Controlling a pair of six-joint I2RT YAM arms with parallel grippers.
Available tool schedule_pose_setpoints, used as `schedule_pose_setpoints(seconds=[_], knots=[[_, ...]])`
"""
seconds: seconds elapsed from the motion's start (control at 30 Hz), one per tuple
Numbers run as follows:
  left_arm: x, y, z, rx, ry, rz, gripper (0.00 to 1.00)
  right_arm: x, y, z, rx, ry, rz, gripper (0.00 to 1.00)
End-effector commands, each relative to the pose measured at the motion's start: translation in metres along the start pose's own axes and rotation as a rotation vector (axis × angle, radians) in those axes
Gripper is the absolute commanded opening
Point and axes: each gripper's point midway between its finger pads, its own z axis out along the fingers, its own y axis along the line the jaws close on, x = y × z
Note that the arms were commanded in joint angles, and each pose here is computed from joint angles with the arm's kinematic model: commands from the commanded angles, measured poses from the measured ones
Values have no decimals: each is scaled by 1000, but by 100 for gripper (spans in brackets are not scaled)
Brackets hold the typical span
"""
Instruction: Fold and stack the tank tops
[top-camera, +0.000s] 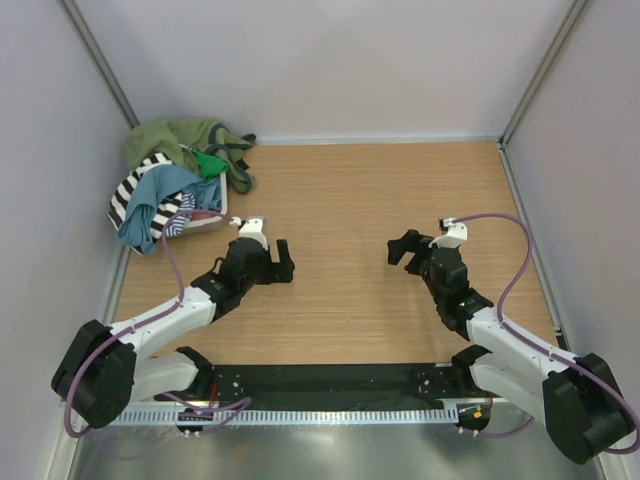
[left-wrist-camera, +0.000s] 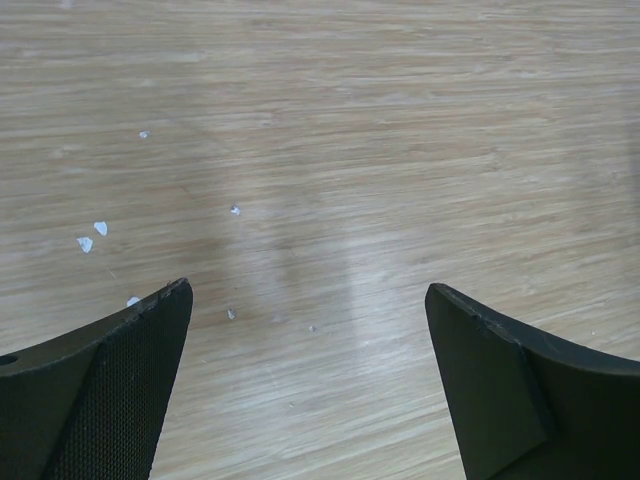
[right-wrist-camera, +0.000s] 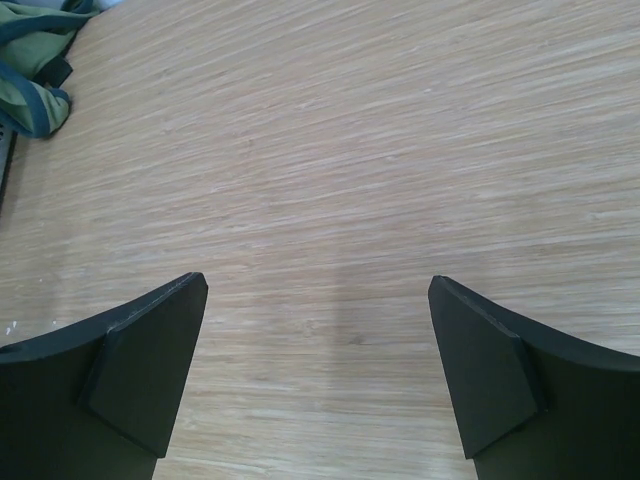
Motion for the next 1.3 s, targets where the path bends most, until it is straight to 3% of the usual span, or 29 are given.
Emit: schedule_pose_setpoints(seconds=[0.0, 0.17, 0.37, 0.5, 0.53, 0.57, 0.63, 0.9, 1.1, 1.27], knots=[[-17, -10, -1, 44, -63, 20, 100, -17, 9, 4, -12, -57, 29, 100], [-20, -2, 1, -9, -75, 31, 100, -15, 6, 4, -6, -53, 22, 99], [-32, 23, 1, -208, -64, -16, 99, -13, 13, 0, -62, -52, 7, 96], [-77, 53, -23, -423, -129, -132, 96, -9, 16, 1, -80, -37, 3, 95], [-105, 54, -33, -450, -182, -179, 94, -8, 17, 2, -83, -33, 3, 95], [-111, 75, -42, -518, -176, -225, 94, -6, 17, 3, -81, -24, 4, 95], [-144, 94, -56, -553, -237, -336, 93, -2, 19, 5, -90, -5, 2, 95], [-225, 166, -103, -763, -374, -521, 88, 4, 25, 9, -110, 37, 1, 94], [-259, 216, -102, -873, -387, -566, 89, 2, 28, 6, -124, 34, 4, 94], [-258, 251, -92, -976, -353, -618, 89, 1, 27, 5, -120, 25, 4, 94]])
